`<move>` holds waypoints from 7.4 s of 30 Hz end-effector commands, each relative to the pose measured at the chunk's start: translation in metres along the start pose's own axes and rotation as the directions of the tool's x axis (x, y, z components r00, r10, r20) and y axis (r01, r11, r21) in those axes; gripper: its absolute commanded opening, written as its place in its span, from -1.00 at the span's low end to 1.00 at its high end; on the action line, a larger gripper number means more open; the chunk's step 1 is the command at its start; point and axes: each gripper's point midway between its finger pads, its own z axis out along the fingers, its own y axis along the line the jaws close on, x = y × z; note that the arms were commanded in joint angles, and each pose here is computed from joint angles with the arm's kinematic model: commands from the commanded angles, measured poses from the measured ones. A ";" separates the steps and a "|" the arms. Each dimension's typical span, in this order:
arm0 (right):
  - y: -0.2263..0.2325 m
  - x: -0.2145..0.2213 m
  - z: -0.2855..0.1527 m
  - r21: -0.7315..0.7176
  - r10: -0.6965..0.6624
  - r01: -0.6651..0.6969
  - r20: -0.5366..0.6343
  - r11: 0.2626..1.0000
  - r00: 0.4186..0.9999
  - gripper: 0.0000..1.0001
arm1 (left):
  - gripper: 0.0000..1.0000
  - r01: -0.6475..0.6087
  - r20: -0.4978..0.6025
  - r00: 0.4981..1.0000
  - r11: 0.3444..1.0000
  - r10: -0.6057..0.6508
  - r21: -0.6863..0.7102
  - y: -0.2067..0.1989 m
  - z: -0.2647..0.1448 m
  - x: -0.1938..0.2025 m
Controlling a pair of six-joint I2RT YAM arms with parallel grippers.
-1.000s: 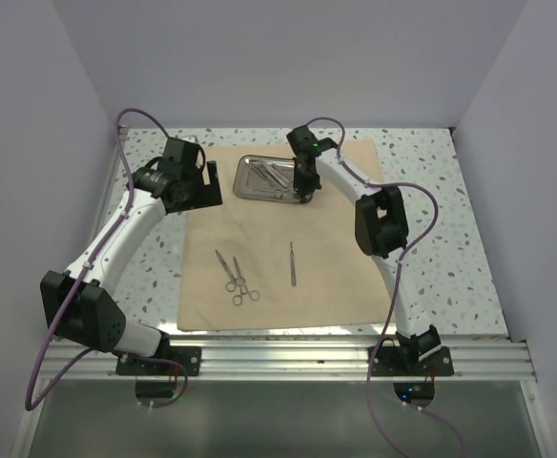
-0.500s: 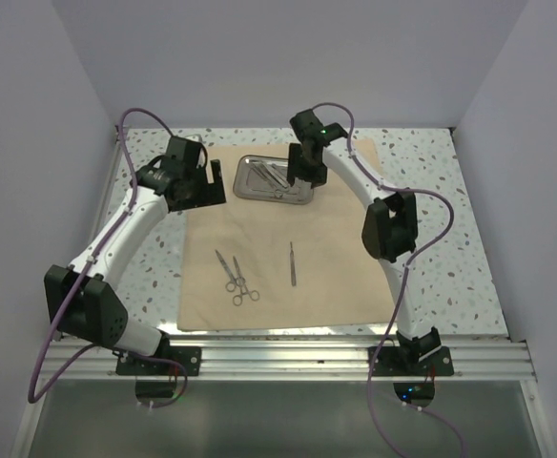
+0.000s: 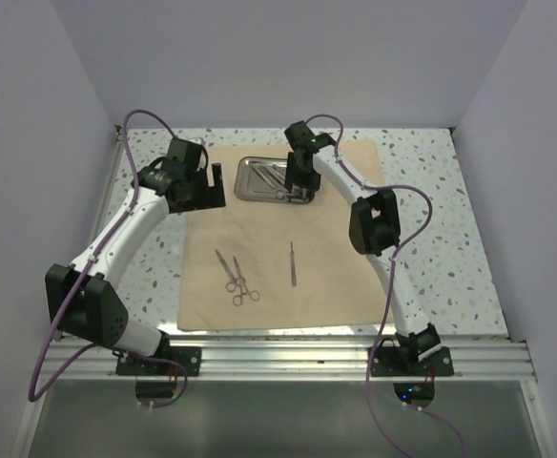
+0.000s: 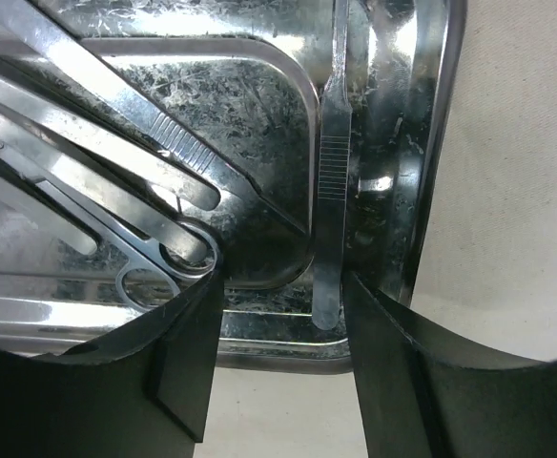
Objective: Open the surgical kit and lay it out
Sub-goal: Pick up the medical item from the container, then place the medical item in the surgical kit, then pick up the medical item from the container, then place the medical item in the surgical kit, then pick up the medical item from the container.
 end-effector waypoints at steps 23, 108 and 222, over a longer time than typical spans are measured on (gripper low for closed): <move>0.031 0.073 0.050 0.046 0.030 -0.024 -0.151 0.999 0.988 -0.66 | 0.77 -0.086 0.025 0.996 0.996 0.087 -0.035 0.033 0.004 0.007; -0.075 0.209 -0.211 0.005 -0.137 0.138 -0.104 0.990 0.985 0.31 | -0.07 0.240 0.103 0.962 0.961 -0.254 0.138 -0.127 0.253 -0.118; -0.228 0.145 -0.339 0.295 0.134 -0.215 0.274 0.931 0.952 0.97 | 0.08 0.094 0.200 0.977 0.989 -0.070 -0.115 -0.066 0.193 -0.135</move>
